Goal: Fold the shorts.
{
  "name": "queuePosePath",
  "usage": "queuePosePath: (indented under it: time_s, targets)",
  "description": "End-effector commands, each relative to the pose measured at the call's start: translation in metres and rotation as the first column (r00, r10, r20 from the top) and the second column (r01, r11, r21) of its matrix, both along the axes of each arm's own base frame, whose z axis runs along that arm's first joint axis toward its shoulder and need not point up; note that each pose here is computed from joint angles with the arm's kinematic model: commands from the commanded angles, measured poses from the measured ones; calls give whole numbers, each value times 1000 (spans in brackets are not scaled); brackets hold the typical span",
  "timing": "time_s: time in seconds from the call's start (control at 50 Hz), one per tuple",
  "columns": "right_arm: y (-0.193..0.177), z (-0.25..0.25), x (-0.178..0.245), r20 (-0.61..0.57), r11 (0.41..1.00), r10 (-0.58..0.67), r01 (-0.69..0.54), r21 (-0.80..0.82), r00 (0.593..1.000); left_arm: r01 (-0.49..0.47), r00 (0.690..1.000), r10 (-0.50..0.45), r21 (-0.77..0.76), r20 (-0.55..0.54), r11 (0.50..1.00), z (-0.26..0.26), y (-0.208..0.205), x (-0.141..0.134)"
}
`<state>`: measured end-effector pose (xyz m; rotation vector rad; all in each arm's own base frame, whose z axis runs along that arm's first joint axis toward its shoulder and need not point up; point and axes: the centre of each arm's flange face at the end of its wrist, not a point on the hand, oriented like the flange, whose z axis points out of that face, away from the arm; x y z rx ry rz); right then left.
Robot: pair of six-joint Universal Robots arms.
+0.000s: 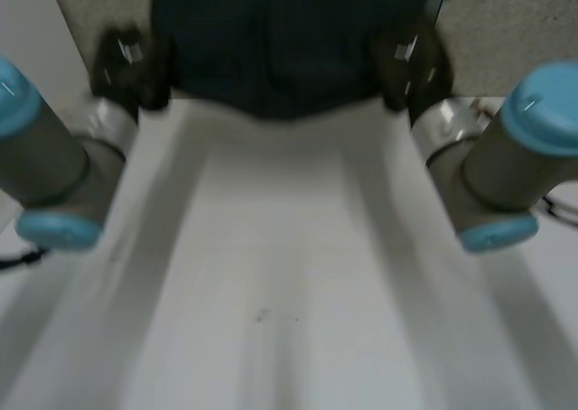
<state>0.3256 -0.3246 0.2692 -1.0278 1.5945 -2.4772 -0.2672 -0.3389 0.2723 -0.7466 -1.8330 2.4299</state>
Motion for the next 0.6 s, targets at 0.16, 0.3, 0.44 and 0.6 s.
queuePosePath:
  time_s: [0.16, 0.3, 0.44, 0.6]
  targets:
    - [22, -137, -4, -289, 926, 64, 51, 374, 955, -48, 980, -53, 490, 191, 871, -156, 34, 11]
    - [41, -112, -21, -325, 883, 66, 96, 459, 943, -74, 977, -49, 542, 209, 837, -132, 53, 25]
    - [62, -87, -32, -345, 859, 83, 108, 501, 935, -82, 976, -39, 522, 216, 849, -98, 73, 35]
    - [115, -72, -59, -490, 719, 243, 184, 670, 837, -138, 883, -209, 658, 419, 740, -74, 141, 56]
